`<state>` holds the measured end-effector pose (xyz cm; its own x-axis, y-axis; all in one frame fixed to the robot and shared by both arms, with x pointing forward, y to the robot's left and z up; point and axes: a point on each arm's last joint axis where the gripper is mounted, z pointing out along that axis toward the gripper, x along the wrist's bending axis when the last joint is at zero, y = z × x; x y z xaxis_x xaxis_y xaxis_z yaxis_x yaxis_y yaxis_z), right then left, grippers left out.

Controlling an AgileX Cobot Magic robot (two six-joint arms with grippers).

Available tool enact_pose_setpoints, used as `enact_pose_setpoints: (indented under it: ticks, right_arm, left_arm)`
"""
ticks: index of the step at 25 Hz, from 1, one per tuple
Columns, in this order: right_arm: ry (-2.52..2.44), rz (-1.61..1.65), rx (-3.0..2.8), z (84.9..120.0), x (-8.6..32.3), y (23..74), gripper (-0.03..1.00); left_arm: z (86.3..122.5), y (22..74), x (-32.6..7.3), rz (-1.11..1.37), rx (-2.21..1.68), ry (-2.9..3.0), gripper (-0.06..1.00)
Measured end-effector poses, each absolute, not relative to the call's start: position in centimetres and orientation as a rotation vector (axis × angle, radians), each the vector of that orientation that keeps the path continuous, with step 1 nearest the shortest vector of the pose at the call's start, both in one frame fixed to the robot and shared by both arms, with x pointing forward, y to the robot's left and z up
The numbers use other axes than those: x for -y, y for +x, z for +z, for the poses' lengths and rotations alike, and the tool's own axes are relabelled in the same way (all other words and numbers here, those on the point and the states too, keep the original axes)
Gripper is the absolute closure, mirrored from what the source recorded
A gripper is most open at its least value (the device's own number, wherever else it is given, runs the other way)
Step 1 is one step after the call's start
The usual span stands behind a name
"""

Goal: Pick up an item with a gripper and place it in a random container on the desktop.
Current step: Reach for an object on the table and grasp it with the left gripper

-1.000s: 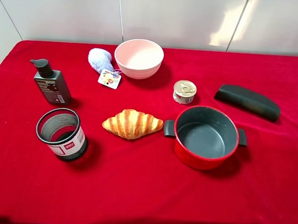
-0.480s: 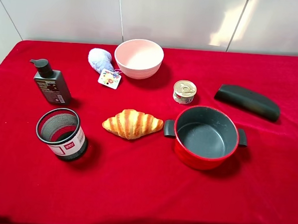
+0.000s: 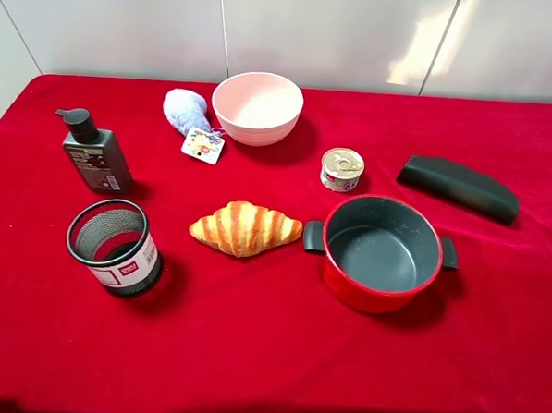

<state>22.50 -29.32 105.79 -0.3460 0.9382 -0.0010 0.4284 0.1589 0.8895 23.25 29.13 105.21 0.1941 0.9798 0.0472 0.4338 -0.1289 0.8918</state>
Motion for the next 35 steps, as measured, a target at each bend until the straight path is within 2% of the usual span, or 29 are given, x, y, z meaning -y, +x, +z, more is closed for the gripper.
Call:
enact_pose_setpoints:
  ticks: [35]
  right_arm:
    - [1.296, 1.135, -1.861, 105.79, 29.32, 22.5, 0.27]
  left_arm:
    - [105.21, 23.25, -29.13, 0.884, -1.348, 1.69, 0.02]
